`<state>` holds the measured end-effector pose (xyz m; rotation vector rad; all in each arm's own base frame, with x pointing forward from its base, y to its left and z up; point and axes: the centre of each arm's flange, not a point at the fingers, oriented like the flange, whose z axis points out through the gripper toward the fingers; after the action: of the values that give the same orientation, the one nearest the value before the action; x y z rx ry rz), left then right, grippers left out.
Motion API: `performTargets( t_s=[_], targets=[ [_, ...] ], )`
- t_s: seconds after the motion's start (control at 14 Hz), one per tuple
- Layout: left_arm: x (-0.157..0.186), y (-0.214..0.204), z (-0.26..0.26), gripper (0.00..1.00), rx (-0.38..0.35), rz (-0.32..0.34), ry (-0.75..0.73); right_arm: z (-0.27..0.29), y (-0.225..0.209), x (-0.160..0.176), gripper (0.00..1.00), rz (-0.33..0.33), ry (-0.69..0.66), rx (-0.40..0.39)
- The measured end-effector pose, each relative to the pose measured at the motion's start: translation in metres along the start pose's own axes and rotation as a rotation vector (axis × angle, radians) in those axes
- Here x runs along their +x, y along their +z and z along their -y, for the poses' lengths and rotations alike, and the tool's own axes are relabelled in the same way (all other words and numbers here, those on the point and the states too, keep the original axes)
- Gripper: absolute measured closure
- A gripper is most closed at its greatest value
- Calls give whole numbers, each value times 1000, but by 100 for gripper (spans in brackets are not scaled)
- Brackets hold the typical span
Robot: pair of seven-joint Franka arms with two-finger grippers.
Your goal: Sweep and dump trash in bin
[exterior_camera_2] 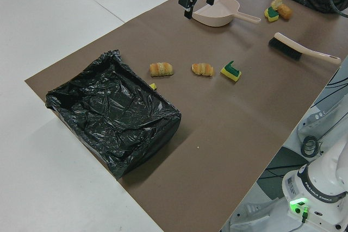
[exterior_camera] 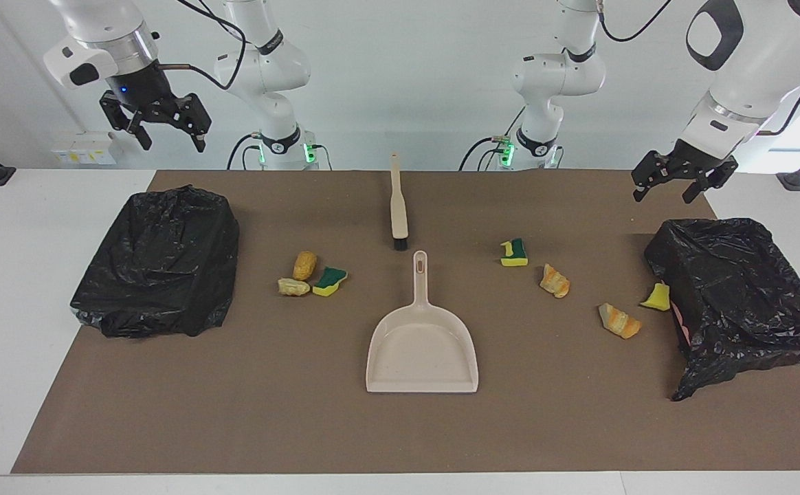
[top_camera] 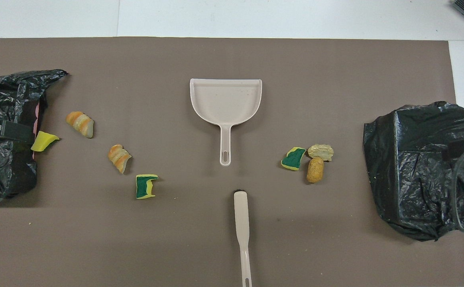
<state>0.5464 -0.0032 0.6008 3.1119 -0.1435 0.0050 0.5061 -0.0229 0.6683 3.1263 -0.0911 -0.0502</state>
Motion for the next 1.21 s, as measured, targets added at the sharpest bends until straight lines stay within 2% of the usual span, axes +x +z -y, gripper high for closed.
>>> performTargets(
  t_s=[1.21],
  targets=[
    [-1, -1, -2, 0, 0, 0, 5, 0, 4, -2, 0, 10, -1, 2]
  ],
)
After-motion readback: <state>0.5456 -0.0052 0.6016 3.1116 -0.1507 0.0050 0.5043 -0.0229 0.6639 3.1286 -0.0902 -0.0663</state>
